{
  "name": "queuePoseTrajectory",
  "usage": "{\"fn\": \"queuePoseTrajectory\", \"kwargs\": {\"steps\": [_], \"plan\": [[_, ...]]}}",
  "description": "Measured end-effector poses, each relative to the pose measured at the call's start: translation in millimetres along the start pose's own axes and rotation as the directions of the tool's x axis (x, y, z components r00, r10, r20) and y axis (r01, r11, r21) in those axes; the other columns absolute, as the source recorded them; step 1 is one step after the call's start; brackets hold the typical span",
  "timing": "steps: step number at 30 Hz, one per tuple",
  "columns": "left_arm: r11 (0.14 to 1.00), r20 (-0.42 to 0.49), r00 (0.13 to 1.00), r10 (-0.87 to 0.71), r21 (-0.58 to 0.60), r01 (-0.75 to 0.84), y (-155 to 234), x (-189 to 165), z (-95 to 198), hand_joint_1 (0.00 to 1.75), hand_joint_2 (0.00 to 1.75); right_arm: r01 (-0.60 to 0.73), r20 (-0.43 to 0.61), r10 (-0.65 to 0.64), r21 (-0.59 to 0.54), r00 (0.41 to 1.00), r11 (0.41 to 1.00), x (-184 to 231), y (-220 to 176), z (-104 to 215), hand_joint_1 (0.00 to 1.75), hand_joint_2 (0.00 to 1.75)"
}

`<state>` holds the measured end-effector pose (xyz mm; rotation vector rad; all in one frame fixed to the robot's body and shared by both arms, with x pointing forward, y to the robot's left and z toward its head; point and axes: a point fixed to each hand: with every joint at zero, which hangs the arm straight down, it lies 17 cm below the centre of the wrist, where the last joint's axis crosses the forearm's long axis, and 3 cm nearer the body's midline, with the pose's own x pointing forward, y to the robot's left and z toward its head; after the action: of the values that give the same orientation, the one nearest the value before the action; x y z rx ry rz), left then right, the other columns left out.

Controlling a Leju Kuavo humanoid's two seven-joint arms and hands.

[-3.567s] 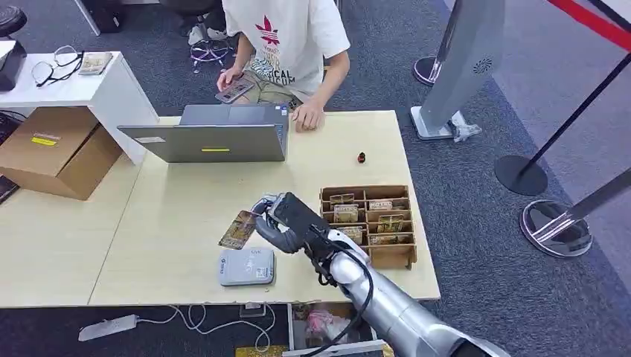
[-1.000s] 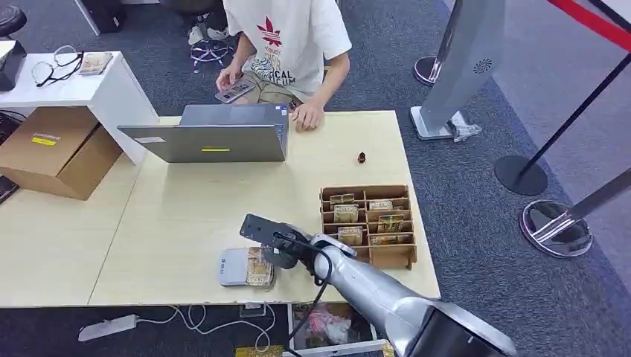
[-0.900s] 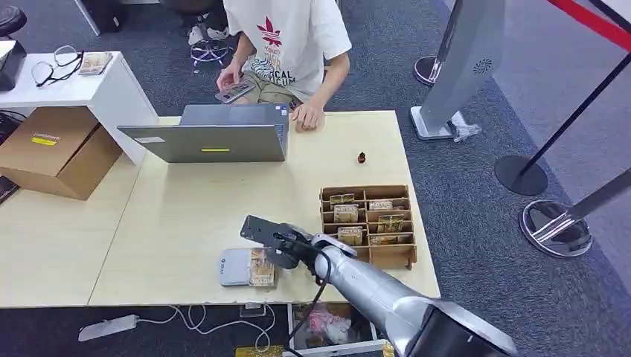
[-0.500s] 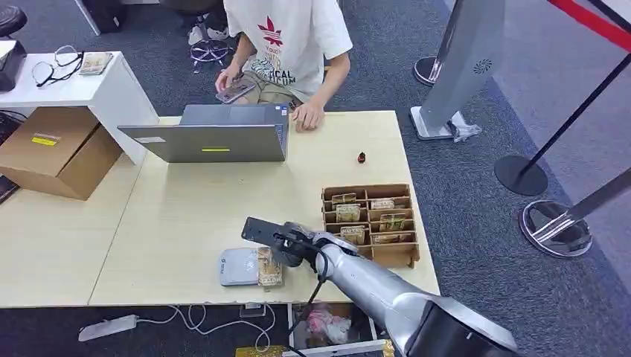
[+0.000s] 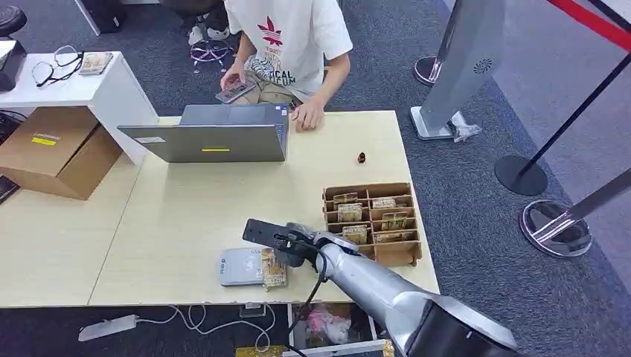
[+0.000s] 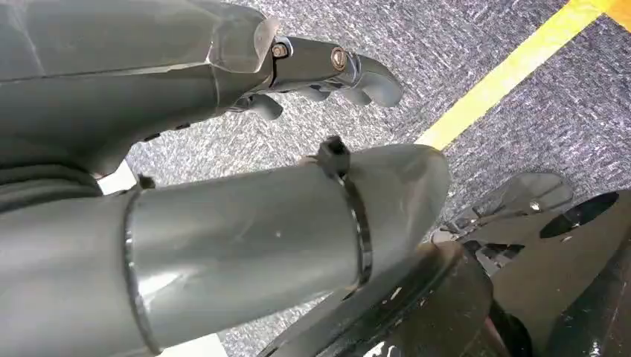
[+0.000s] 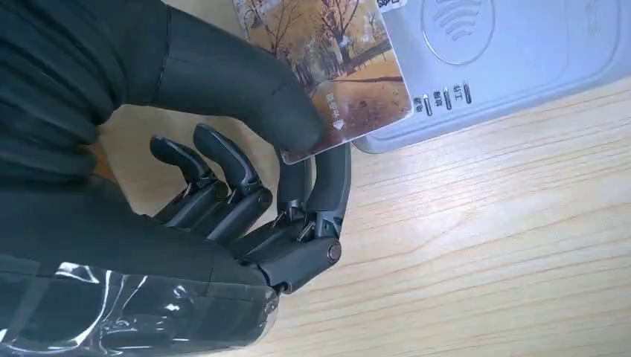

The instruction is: Pass the card to the sensor for recognition and then transmit it.

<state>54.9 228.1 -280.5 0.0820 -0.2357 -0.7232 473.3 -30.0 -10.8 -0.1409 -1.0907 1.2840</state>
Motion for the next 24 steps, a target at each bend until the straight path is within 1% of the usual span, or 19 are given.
{"fn": "queuePoseTrajectory", "kwargs": {"steps": [7,10,17,24], "plan": [[1.0,0.0,1.0,0.003,0.002,-0.003,0.3,0.0,0.0,0.0,0.0,0.023,0.017,-0.023,-0.003,1.0,1.0,4.7,-3.3,-0.2,1.75,1.75],[1.0,0.0,1.0,0.002,0.003,-0.002,0.5,-0.1,-0.1,0.0,0.0,0.058,0.035,-0.058,-0.016,0.998,0.998,10.4,-10.3,-0.7,1.75,1.75],[1.0,-0.001,1.0,-0.001,0.009,0.001,1.7,-0.3,-0.2,0.0,0.0,0.177,0.117,-0.167,-0.083,0.979,0.981,35.7,-48.3,-1.2,1.75,1.75],[1.0,0.0,1.0,-0.002,0.012,0.002,2.1,-0.1,-0.3,0.0,0.0,0.312,0.222,-0.276,-0.145,0.935,0.939,63.1,-94.8,3.0,1.75,1.75]]}}
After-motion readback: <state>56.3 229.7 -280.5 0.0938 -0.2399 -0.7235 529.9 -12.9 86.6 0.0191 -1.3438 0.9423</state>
